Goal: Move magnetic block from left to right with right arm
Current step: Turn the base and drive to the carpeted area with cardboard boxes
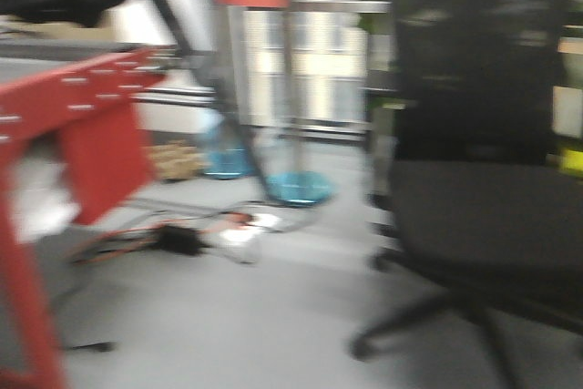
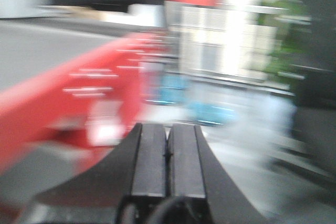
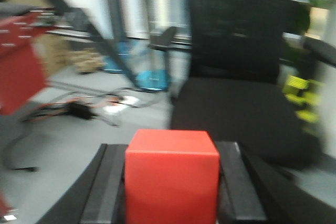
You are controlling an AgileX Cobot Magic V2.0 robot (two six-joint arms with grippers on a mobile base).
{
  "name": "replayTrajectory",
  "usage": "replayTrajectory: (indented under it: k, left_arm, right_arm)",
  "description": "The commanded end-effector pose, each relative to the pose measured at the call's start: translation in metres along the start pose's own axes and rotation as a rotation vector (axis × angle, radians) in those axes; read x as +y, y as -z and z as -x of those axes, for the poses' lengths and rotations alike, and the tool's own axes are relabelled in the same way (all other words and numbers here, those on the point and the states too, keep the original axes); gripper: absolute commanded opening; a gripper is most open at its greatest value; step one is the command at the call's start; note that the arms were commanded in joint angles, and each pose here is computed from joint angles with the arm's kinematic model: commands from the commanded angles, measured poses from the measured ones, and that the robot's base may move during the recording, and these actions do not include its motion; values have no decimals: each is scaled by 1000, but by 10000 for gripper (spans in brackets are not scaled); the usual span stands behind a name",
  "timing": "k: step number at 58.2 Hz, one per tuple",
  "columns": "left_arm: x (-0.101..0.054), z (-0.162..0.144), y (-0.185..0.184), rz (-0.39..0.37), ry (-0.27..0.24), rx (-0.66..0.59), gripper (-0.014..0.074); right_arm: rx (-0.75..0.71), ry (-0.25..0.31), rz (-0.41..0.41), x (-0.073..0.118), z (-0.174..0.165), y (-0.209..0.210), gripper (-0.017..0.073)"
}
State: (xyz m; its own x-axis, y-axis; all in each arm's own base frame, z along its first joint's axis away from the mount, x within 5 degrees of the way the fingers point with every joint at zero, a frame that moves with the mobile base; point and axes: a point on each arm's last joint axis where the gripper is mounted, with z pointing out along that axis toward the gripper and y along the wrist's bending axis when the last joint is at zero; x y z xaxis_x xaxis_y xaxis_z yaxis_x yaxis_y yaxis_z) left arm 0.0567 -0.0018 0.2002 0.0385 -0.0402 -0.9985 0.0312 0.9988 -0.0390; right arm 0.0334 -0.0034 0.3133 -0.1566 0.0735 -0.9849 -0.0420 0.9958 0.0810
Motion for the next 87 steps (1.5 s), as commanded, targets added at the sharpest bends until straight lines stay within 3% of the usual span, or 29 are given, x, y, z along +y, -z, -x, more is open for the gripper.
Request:
replayTrajectory:
  k: [1, 87]
  left_arm:
    - [1, 5, 1, 5, 11, -85, -126]
    - [1, 5, 1, 5, 11, -85, -126]
  right_arm:
    - [-108, 18, 11, 2, 17, 3, 224]
    - [-108, 18, 11, 2, 17, 3, 224]
